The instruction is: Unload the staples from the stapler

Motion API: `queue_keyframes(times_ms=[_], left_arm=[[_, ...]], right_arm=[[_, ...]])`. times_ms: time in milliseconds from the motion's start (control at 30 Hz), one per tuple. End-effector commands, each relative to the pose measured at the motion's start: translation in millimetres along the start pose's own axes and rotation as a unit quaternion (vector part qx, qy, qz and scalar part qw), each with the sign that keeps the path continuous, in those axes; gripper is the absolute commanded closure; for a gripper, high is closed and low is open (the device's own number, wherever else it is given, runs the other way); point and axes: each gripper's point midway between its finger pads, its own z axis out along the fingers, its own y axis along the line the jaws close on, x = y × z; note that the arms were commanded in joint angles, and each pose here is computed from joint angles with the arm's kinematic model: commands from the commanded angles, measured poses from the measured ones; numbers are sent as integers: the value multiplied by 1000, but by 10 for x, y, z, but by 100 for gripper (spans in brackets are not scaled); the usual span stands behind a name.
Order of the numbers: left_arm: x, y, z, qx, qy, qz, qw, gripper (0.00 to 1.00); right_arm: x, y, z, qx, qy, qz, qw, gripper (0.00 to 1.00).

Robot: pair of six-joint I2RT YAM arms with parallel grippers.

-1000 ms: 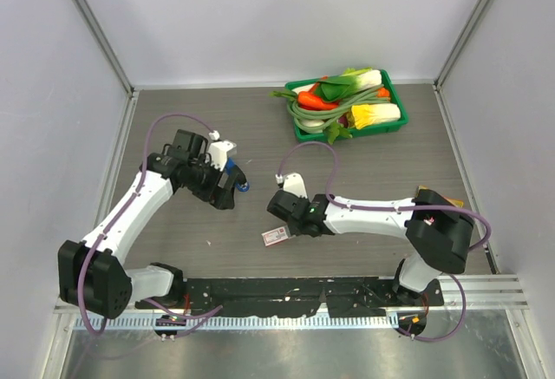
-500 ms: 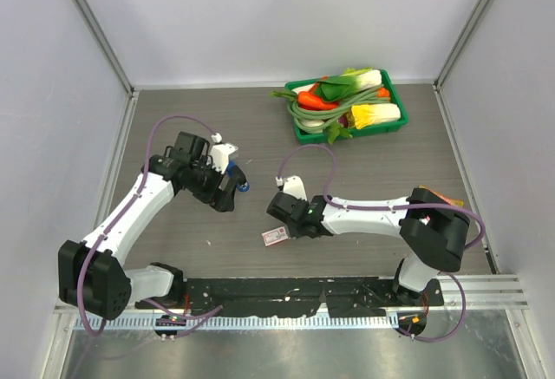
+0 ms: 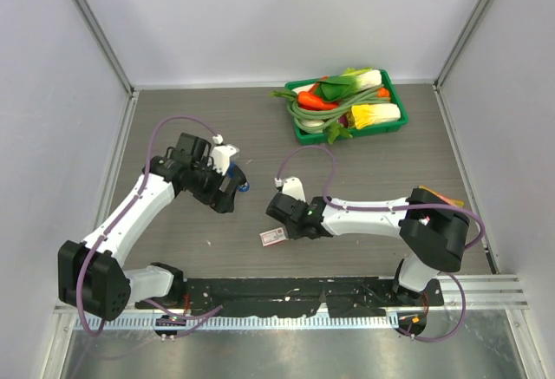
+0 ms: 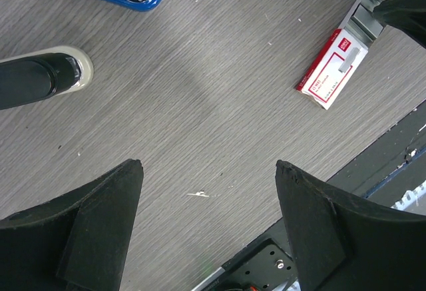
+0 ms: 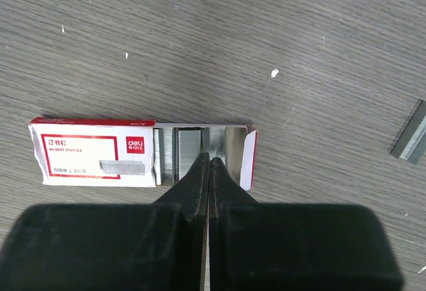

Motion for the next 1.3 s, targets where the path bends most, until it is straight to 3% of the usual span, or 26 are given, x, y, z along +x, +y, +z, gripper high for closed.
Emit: queue_keyframes(times_ms=[0,600,1267], left_arm=[[-73,-1,-29,-7,-21,22,999,16],[-89,-25,19,-8,-15,29,999,16],[-53,-14,1,-15,-14,32,999,16]], right_arm=[[-80,91,-21,-13,-15,13,1000,99],[-286,31,-221,-6,-46,17,999,99],[-303,273,-74,-42,-39,17,998,99]])
